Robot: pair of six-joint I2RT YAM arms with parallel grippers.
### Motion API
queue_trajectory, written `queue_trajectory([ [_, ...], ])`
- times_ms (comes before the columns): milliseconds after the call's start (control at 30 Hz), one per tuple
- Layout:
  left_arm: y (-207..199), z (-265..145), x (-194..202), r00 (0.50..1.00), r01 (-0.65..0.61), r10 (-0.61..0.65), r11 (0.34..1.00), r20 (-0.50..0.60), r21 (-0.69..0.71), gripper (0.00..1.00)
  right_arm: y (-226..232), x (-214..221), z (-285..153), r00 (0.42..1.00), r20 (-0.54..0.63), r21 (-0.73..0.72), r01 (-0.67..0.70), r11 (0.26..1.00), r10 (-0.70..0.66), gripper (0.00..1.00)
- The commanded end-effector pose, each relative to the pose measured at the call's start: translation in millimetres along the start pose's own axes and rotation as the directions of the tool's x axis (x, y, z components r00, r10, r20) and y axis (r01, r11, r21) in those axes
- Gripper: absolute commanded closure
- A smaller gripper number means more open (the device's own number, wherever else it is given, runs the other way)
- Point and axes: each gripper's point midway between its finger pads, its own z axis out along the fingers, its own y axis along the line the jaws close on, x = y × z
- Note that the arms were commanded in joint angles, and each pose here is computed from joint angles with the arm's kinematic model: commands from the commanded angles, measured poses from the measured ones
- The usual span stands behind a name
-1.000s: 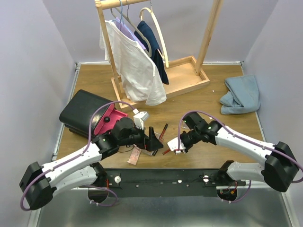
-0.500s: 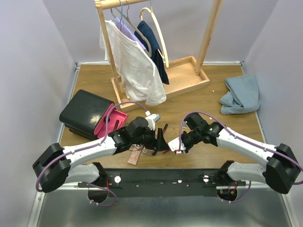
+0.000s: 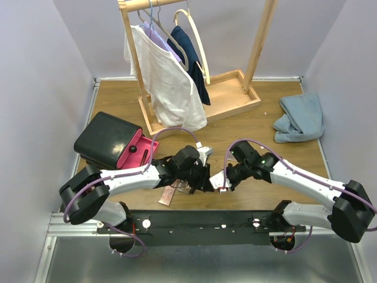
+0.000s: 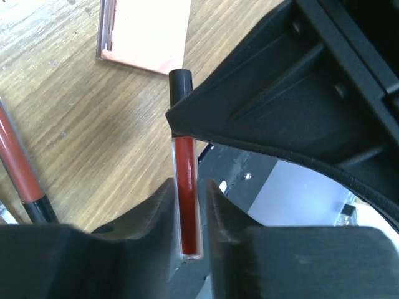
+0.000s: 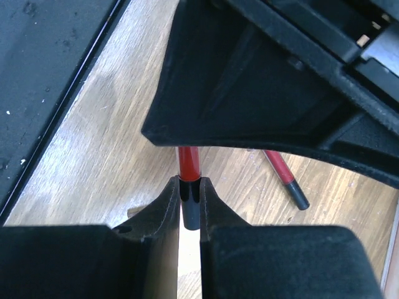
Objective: Organize the makeup
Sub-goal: Pick up the makeup from the center of the board, then place the makeup in the storage box.
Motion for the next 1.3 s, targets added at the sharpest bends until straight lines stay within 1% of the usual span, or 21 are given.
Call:
queue_trajectory([
  [0,-16,2,-5,0.999,-0.044,0.045,0.998,-0.012,0.043,0.82,7,-3,3,0.999,0.032,-0.007,-0.002,1.000,0.003,0.93],
  [33,-17,2,-6,0.999,-0.047,0.047,0.998,-0.012,0.043,0.86,7,-4,3,0.999,0.032,-0.006,-0.001,1.000,0.002,0.93],
  [67,-17,2,-5,0.999,-0.048,0.049,0.998,-0.013,0.044,0.95,7,-3,3,1.000,0.029,-0.005,-0.004,1.000,0.005,0.93],
  [100,-17,2,-6,0.999,-0.051,0.051,0.998,-0.010,0.043,1.00,7,-3,3,1.000,0.030,-0.003,-0.004,1.000,0.004,0.91],
  [167,-14,1,-3,0.999,-0.048,0.049,0.998,-0.019,0.029,1.00,6,-3,3,1.000,0.031,0.002,-0.004,1.000,0.004,0.85],
  [200,-14,0,-3,0.999,-0.047,0.047,0.999,-0.018,0.026,1.00,6,-4,3,0.999,0.033,0.004,-0.003,1.000,0.003,0.77],
  [267,-10,-2,-1,0.999,-0.049,0.049,0.999,-0.016,0.009,1.00,4,-4,2,0.999,0.034,0.015,-0.004,1.000,0.004,0.67],
  [300,-9,-4,-1,0.999,-0.050,0.050,0.999,-0.013,0.004,1.00,4,-4,1,0.999,0.032,0.018,-0.006,1.000,0.005,0.53],
  [367,-6,-8,-1,0.999,-0.052,0.052,0.999,0.000,-0.013,1.00,2,-4,0,1.000,0.027,0.034,-0.010,0.999,0.009,0.36],
  [400,-5,-10,-1,0.999,-0.053,0.054,0.998,0.004,-0.022,1.00,0,-5,-1,1.000,0.026,0.043,-0.008,0.999,0.007,0.26],
  [500,1,-19,0,0.998,-0.063,0.064,0.996,0.020,-0.064,1.00,-4,-3,-4,1.000,0.012,0.067,-0.016,0.998,0.015,0.14],
  [667,13,-42,3,0.996,-0.079,0.086,0.985,0.037,-0.156,1.00,-11,-2,-9,0.999,-0.010,0.096,-0.038,0.995,0.039,0.10],
  [700,18,-47,-1,0.994,-0.081,0.093,0.978,0.056,-0.193,1.00,-12,-1,-9,0.999,-0.019,0.100,-0.041,0.994,0.043,0.08],
  [767,24,-59,0,0.992,-0.090,0.108,0.965,0.058,-0.246,1.00,-16,0,-12,0.998,-0.024,0.121,-0.049,0.991,0.052,0.06],
  [933,42,-94,-9,0.981,-0.097,0.154,0.914,0.115,-0.395,1.00,-23,7,-17,0.996,-0.048,0.163,-0.060,0.985,0.069,0.04],
  [1000,47,-105,-13,0.976,-0.103,0.175,0.895,0.130,-0.433,1.00,-24,7,-18,0.996,-0.049,0.168,-0.065,0.984,0.074,0.02],
  [1133,51,-136,-25,0.958,-0.109,0.229,0.850,0.174,-0.516,1.00,-24,9,-18,0.995,-0.053,0.166,-0.070,0.984,0.080,0.02],
  [1267,55,-164,-39,0.928,-0.125,0.304,0.796,0.213,-0.593,1.00,-24,11,-17,0.995,-0.058,0.165,-0.074,0.984,0.084,0.01],
])
